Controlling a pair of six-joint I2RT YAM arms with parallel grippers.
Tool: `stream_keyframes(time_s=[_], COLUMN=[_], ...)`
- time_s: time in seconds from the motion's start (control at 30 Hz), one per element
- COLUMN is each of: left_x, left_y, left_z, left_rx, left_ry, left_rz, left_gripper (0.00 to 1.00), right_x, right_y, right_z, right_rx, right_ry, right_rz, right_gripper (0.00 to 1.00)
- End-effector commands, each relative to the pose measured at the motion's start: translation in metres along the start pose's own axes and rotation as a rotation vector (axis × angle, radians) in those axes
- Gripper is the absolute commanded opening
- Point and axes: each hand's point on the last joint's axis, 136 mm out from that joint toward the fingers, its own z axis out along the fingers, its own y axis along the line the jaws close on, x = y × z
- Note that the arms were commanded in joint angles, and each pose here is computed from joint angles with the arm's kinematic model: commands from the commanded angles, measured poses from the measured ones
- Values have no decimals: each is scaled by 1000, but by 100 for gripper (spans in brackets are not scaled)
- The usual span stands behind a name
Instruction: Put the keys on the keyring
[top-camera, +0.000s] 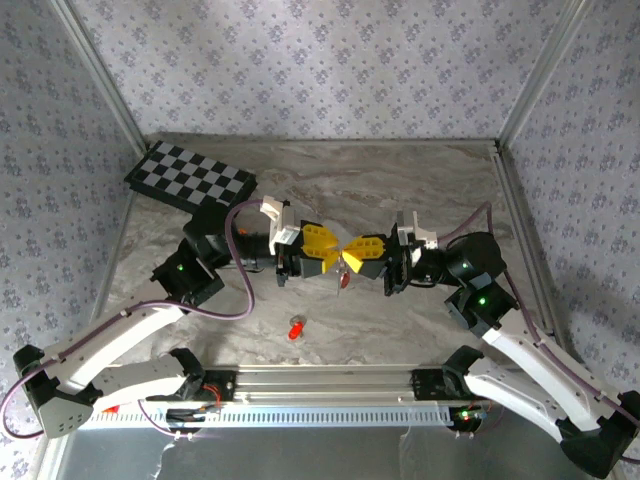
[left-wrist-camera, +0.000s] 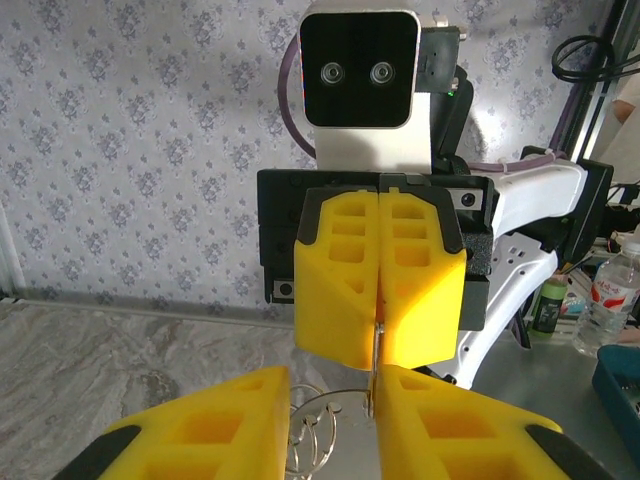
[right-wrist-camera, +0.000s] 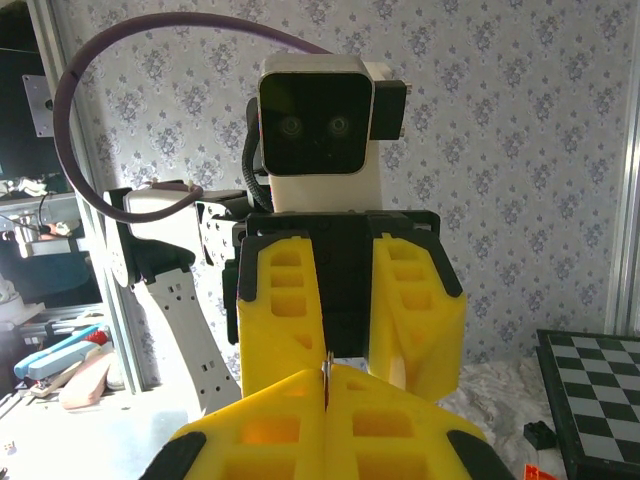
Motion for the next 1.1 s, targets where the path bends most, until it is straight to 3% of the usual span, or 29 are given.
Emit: stream_keyframes(time_s=[0.0,0.33,0.6,0.73,0.8,1.07], left_x=[-12,-14,-10,1,8,37], left_y=[-9,-17,-18,-7,-2,7], left_z=[-1,-1,-7,-13,-17,-25], left_rx=[32,68,44,-41,-81,-135], left_ry=[-27,-31,-10,67,113,324], left_rz=[41,57,81,116,132,184], left_gripper=[25,0,0,0,0,0], right_x=[-14,-7,1,6,9,26], right_y=[10,6,-1,-4,-4,-5], right_z=[-1,0,-2,-10,-15,-22], right_rx=[-31,-15,35,102,128,164], right_ry=[-31,-1,59,142,196,366], right_rz=[-42,-36,-41,-74,-95,-126], right_gripper=[0,0,0,21,27,37])
